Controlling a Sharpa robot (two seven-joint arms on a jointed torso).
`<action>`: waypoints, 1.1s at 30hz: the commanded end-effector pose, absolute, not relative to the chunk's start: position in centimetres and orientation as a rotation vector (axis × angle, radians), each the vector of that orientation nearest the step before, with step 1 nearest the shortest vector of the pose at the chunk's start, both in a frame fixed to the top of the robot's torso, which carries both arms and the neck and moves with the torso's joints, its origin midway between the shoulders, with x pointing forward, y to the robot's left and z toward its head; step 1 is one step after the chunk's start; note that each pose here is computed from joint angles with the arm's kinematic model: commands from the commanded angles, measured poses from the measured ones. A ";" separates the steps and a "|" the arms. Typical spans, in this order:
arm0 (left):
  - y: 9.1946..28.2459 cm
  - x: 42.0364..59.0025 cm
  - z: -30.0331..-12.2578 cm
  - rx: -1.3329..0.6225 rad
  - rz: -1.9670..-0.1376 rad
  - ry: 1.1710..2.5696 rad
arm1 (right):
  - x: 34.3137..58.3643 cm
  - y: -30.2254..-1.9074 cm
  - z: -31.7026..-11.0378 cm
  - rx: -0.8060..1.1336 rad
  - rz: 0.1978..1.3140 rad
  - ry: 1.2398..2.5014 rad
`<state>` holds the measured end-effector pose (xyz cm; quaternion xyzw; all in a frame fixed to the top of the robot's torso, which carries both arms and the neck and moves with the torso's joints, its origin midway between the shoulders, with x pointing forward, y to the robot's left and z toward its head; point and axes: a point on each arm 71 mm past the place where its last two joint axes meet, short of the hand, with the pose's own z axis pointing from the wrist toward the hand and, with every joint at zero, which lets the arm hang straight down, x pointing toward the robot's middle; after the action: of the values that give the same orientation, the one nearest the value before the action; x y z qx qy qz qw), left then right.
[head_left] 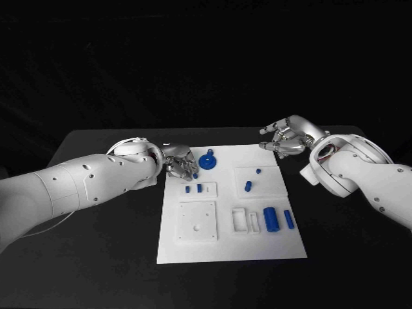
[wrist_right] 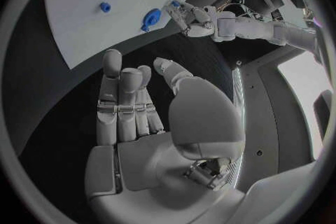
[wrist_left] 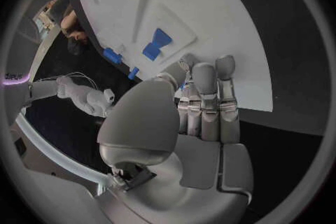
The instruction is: Assemble the parts on the task board
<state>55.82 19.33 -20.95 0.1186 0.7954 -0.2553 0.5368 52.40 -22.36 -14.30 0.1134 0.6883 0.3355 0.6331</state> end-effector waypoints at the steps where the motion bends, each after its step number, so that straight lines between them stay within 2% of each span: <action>1: 20.4 55.9 -21.5 0.271 -0.580 1.923 | 52.4 -22.4 -14.3 0.251 0.771 1.580; 10: 22.2 56.4 -20.7 0.163 -0.601 1.843 | 52.4 -22.4 -14.7 0.231 0.760 1.623; 18: 24.5 56.7 -19.0 -0.202 -0.777 1.704 | 52.6 -22.6 -15.0 0.124 0.694 1.639; 24: 25.6 56.6 -17.5 -0.477 -0.933 1.632 | 52.6 -22.3 -15.1 -0.019 0.565 1.643; 33: 25.6 55.6 -15.6 -0.710 -1.137 1.459 | 52.6 -21.9 -16.1 -0.112 0.399 1.676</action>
<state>55.61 25.32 -16.21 -0.2348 0.6690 -0.4400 0.5510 52.60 -21.75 -15.82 -0.0168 0.7267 0.2275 0.6480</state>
